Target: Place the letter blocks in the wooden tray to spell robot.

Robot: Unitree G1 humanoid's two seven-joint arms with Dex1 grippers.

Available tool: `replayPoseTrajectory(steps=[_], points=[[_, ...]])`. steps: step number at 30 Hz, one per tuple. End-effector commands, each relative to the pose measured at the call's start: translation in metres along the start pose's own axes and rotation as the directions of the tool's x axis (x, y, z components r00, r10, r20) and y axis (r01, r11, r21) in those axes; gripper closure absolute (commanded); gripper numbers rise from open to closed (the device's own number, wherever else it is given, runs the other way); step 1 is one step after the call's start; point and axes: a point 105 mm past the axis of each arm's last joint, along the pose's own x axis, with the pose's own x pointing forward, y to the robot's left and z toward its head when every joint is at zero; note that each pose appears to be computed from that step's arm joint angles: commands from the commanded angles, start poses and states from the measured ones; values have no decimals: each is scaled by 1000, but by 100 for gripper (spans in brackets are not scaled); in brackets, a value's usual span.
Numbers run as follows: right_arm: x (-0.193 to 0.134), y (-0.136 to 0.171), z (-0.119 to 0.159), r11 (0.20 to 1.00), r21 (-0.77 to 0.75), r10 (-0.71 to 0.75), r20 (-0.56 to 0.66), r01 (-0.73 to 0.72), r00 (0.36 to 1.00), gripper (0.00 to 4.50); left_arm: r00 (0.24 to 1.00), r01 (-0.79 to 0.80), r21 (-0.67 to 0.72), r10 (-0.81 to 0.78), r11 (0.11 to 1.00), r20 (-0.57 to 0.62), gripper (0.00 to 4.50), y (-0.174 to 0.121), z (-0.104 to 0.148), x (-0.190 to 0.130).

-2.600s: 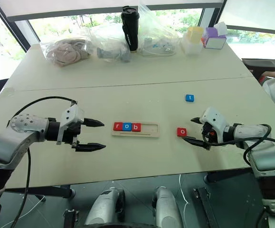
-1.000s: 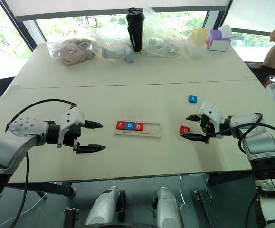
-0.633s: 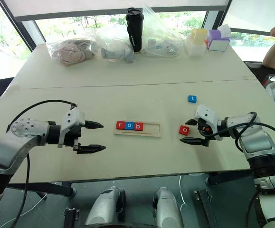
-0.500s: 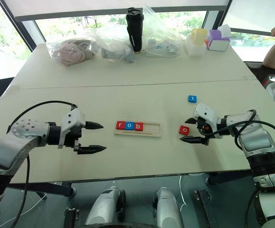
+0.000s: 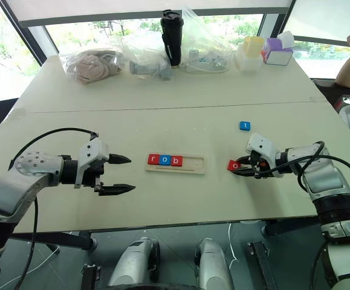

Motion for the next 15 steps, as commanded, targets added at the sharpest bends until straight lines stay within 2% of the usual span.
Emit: replayPoseTrajectory(steps=[1,8,12,15], points=[[-4,-4,12,999,-32,-21,33,22,999,336,1000,-3,37,3,999,17,0,-2,7,-1],[-7,-3,54,997,-73,-14,122,23,992,336,1000,0,33,0,999,19,0,-2,7,-1],[7,15,91,985,-167,70,164,-42,984,336,1000,2,35,-2,999,20,0,-2,8,0],[22,24,106,974,-212,111,166,-74,980,336,1000,-1,37,1,999,21,0,-1,9,0]])
